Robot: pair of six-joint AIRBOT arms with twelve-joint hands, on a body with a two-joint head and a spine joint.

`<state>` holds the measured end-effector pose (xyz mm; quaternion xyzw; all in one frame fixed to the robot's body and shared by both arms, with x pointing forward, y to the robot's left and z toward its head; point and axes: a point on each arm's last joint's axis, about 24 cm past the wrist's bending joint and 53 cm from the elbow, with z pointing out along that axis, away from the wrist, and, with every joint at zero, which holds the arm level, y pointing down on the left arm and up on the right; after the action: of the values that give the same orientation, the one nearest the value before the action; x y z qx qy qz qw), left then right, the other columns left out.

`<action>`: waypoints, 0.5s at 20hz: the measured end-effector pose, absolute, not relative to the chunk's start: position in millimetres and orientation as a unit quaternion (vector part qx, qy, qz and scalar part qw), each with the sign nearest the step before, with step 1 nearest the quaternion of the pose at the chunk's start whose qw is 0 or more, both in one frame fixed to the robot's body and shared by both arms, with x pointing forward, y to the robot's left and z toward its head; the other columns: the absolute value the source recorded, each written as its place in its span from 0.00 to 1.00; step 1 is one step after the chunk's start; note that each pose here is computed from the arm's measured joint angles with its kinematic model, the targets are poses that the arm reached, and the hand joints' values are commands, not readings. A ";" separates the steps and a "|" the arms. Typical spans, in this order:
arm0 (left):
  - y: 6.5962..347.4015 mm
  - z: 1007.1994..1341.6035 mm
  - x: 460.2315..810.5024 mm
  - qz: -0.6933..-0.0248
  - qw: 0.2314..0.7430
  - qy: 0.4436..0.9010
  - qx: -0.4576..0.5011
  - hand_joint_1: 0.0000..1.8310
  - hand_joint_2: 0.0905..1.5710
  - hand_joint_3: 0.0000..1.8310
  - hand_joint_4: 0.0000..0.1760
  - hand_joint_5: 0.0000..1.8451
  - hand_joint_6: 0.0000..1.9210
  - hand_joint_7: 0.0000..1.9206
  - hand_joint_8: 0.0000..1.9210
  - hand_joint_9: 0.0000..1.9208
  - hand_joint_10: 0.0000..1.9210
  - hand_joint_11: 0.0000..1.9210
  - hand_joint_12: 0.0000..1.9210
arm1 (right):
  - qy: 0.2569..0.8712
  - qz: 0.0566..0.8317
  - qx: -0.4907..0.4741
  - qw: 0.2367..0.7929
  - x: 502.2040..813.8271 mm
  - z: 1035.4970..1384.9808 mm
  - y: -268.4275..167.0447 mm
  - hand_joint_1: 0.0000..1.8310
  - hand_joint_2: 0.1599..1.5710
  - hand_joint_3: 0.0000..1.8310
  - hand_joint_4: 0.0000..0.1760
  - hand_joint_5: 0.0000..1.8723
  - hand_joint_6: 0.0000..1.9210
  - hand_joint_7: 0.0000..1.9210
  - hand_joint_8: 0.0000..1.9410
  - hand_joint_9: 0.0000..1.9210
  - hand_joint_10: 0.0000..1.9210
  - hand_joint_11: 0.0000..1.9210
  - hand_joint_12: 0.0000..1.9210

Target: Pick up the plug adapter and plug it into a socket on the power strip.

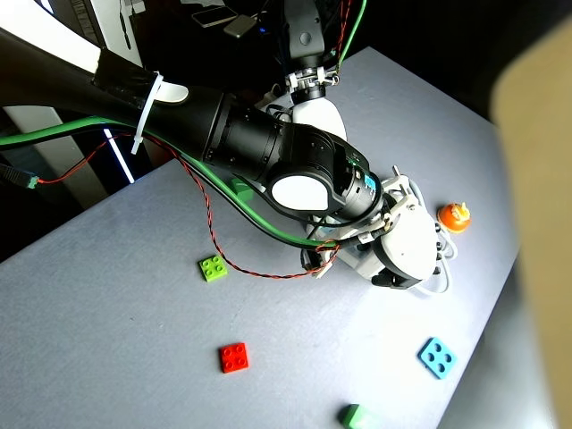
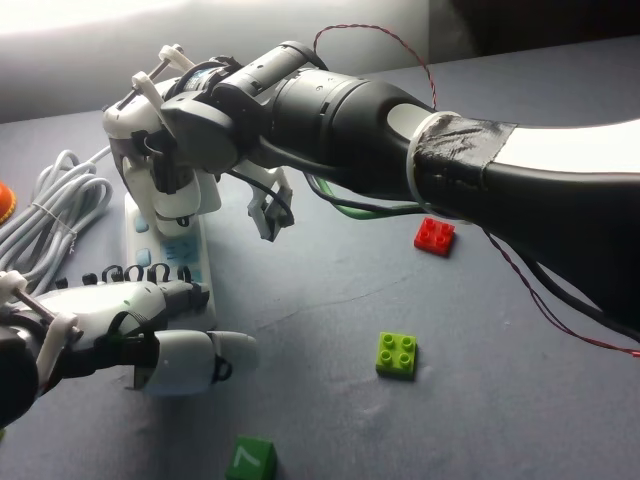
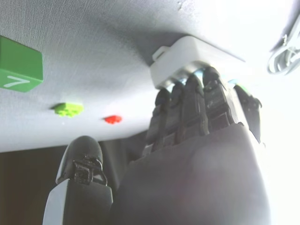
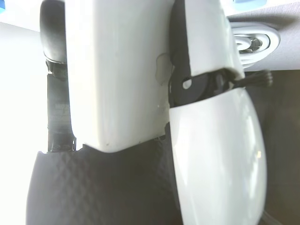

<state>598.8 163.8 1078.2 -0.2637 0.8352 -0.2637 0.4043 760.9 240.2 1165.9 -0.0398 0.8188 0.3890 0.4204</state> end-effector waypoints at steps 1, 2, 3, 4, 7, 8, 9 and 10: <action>163.9 1078.2 598.9 -0.264 0.405 0.835 -0.264 0.00 0.77 0.00 0.00 0.05 0.00 0.05 0.00 0.03 0.00 0.00 0.06 | 0.819 0.389 -0.038 0.420 761.2 1165.8 239.7 0.75 0.71 0.00 0.00 0.44 0.50 0.44 0.64 0.46 0.72 0.49 0.69; 163.9 1078.2 598.8 -0.264 0.404 0.835 -0.264 0.00 0.77 0.00 0.00 0.04 0.00 0.04 0.00 0.03 0.00 0.00 0.06 | 0.819 0.390 -0.038 0.419 761.1 1165.8 239.8 0.75 0.71 0.00 0.00 0.43 0.50 0.45 0.64 0.46 0.71 0.50 0.69; 163.8 1078.1 598.8 -0.264 0.404 0.835 -0.263 0.00 0.78 0.00 0.00 0.04 0.00 0.04 0.00 0.03 0.00 0.00 0.06 | 0.819 0.390 -0.037 0.419 761.6 1165.9 239.1 0.75 0.70 0.00 0.00 0.45 0.46 0.47 0.61 0.49 0.69 0.50 0.68; 163.8 1078.1 598.8 -0.263 0.404 0.835 -0.263 0.00 0.78 0.00 0.00 0.05 0.00 0.05 0.00 0.04 0.00 0.00 0.08 | 0.819 0.390 -0.037 0.420 761.8 1166.0 238.9 0.75 0.70 0.00 0.00 0.44 0.48 0.47 0.61 0.49 0.69 0.49 0.69; 163.9 1078.2 599.0 -0.263 0.405 0.835 -0.263 0.00 0.78 0.00 0.00 0.03 0.00 0.04 0.00 0.03 0.00 0.00 0.05 | 0.819 0.390 -0.037 0.420 761.8 1166.0 238.9 0.74 0.71 0.00 0.00 0.42 0.57 0.46 0.61 0.45 0.71 0.41 0.74; 163.8 1078.2 598.8 -0.264 0.404 0.835 -0.263 0.00 0.78 0.00 0.00 0.03 0.00 0.04 0.00 0.03 0.00 0.00 0.04 | 0.819 0.390 -0.037 0.420 761.6 1166.0 239.1 0.74 0.71 0.00 0.00 0.43 0.58 0.46 0.60 0.44 0.71 0.40 0.74; 163.6 1078.1 598.7 -0.264 0.404 0.835 -0.264 0.00 0.78 0.00 0.00 0.03 0.00 0.04 0.00 0.03 0.00 0.00 0.04 | 0.819 0.390 -0.037 0.419 761.7 1165.5 238.7 0.64 0.74 0.00 0.13 0.43 0.66 0.42 0.64 0.39 0.51 0.34 0.75; 163.6 1078.1 598.7 -0.264 0.404 0.835 -0.264 0.00 0.78 0.00 0.00 0.03 0.00 0.04 0.00 0.03 0.00 0.00 0.04 | 0.819 0.390 -0.037 0.420 761.8 1165.5 238.7 0.64 0.74 0.00 0.13 0.43 0.66 0.42 0.64 0.39 0.51 0.34 0.75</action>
<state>598.7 163.6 1078.1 -0.2636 0.8353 -0.2640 0.4039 761.8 238.7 1165.5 -0.0370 0.8189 0.3898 0.4197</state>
